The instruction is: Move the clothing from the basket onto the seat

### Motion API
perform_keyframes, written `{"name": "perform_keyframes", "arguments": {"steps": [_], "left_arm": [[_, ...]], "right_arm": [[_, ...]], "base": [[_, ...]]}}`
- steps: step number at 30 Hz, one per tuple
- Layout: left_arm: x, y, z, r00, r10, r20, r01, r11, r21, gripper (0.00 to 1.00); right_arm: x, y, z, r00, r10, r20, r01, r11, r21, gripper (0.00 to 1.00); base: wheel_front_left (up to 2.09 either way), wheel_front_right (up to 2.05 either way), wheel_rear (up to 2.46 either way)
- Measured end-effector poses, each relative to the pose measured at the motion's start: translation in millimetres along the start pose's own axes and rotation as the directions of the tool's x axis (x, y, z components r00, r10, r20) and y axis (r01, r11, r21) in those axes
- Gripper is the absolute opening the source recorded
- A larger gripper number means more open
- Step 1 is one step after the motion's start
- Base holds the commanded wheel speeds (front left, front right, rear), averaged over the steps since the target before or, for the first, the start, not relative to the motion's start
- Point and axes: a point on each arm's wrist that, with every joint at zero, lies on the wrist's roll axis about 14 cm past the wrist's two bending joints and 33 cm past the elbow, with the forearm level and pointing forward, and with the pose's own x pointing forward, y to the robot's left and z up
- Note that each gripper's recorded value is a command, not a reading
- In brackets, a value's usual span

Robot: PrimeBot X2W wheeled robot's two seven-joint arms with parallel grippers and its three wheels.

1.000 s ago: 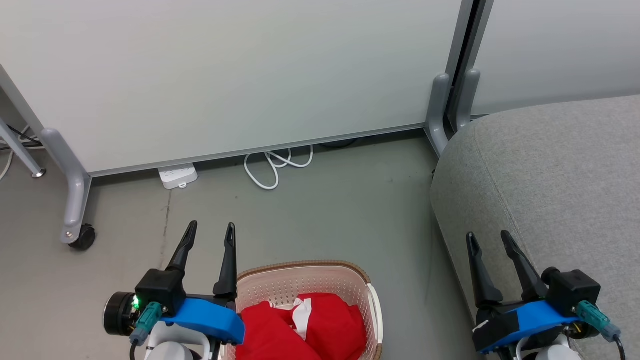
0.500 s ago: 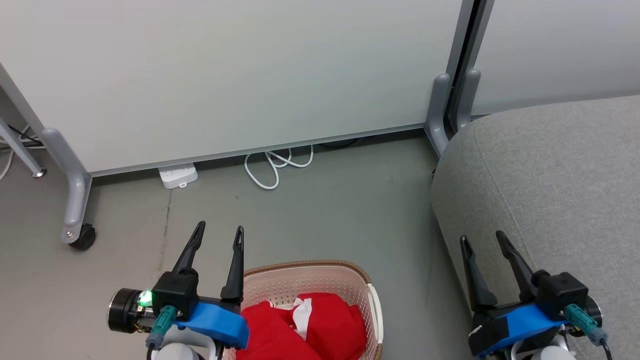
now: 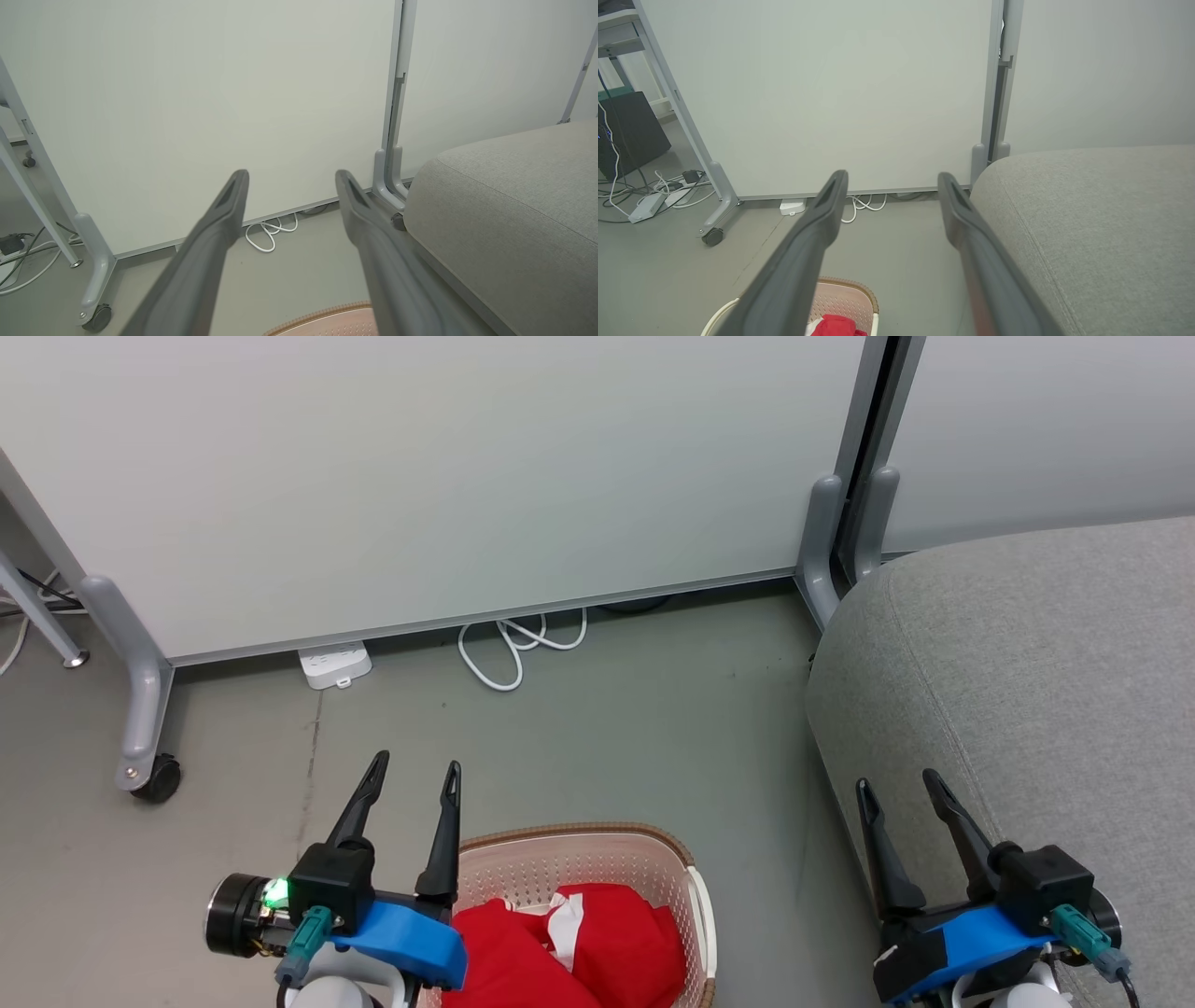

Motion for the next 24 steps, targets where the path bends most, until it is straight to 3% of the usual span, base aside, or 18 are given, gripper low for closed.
{"name": "perform_keyframes", "arguments": {"steps": [14,19,24], "left_arm": [[29,-21,-33,0.983,-0.145,-0.115,0.154,0.986,0.071,1.0],[43,-34,-67,0.946,-0.236,-0.223,0.264,0.959,0.105,1.0],[48,-49,-110,0.872,-0.336,-0.355,0.399,0.91,0.118,1.0]], "right_arm": [[15,-4,-2,1.0,-0.002,-0.003,0.002,1.0,0.007,1.0],[26,-9,-6,1.0,-0.01,-0.009,0.01,1.0,0.013,1.0],[37,-21,-12,0.999,-0.035,-0.02,0.036,0.999,0.014,1.0]], "base": [[0.0,0.0,0.0],[0.0,0.0,0.0],[0.0,0.0,0.0]]}}
